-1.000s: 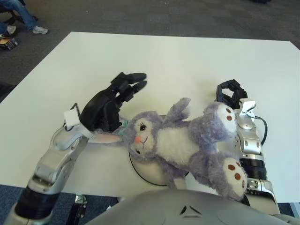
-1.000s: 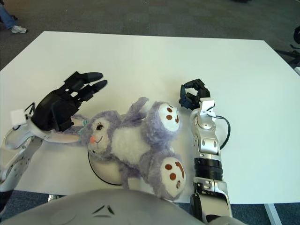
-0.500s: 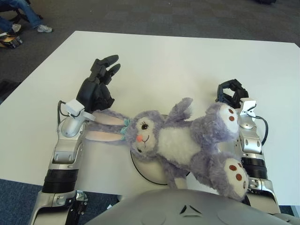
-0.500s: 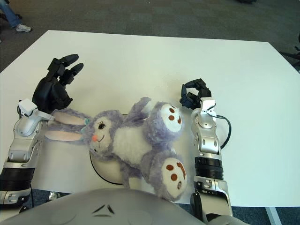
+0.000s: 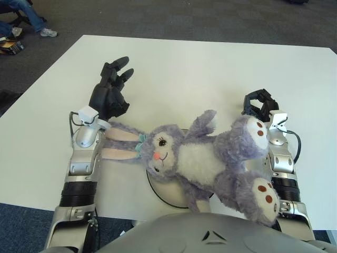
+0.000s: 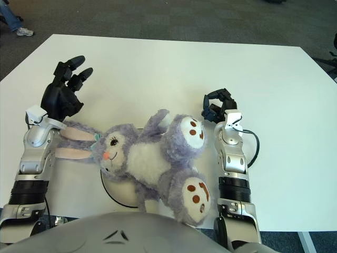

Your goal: Put the doll into the plate.

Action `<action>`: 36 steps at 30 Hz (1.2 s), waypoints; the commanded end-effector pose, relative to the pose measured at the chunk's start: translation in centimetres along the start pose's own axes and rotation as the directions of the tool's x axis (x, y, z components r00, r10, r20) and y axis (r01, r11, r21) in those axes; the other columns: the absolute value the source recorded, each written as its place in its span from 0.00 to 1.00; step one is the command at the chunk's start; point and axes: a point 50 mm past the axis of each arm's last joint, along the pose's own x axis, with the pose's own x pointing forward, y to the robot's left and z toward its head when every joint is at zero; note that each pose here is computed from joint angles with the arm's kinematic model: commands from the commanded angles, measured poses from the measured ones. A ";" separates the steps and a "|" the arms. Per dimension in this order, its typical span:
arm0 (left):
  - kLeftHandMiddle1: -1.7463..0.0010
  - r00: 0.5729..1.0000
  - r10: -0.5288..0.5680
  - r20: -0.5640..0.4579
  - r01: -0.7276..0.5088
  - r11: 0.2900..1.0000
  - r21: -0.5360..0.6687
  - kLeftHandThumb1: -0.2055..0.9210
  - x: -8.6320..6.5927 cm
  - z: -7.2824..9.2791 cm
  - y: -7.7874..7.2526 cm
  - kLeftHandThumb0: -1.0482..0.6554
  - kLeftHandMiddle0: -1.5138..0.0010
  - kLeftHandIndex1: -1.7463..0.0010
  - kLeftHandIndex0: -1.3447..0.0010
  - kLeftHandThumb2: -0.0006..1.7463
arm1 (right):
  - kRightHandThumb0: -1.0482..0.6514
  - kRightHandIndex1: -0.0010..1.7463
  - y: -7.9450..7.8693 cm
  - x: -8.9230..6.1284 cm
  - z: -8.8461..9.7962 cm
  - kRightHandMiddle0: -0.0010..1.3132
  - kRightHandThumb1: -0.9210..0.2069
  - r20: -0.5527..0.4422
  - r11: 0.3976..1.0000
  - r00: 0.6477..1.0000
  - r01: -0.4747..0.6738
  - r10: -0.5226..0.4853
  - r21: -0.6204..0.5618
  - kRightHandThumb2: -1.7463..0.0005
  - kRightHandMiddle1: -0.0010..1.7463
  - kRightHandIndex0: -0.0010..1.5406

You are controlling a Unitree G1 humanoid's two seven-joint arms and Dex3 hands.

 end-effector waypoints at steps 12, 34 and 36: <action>0.28 0.994 0.046 -0.097 -0.052 0.997 -0.053 1.00 1.0 -1.9 0.1 0.18 0.66 0.19 1.00 0.50 | 0.37 1.00 -0.4 -0.7 -2.3 0.34 0.34 -0.119 1.000 0.993 0.000 -0.001 -0.010 0.41 1.00 0.66; 0.03 0.973 -0.012 -0.229 -0.035 0.979 -0.201 0.79 1.0 -4.0 -0.5 0.39 0.40 0.00 0.75 0.49 | 0.37 1.00 -0.6 -0.9 -2.2 0.33 0.33 -0.115 1.000 0.993 -0.002 -0.001 -0.030 0.42 1.00 0.68; 0.01 0.966 -0.018 -0.258 -0.043 0.973 -0.227 0.78 0.9 -4.6 -0.5 0.39 0.39 0.00 0.74 0.50 | 0.37 1.00 -0.6 -0.9 -2.2 0.33 0.33 -0.116 1.000 0.993 -0.001 -0.003 -0.031 0.42 1.00 0.68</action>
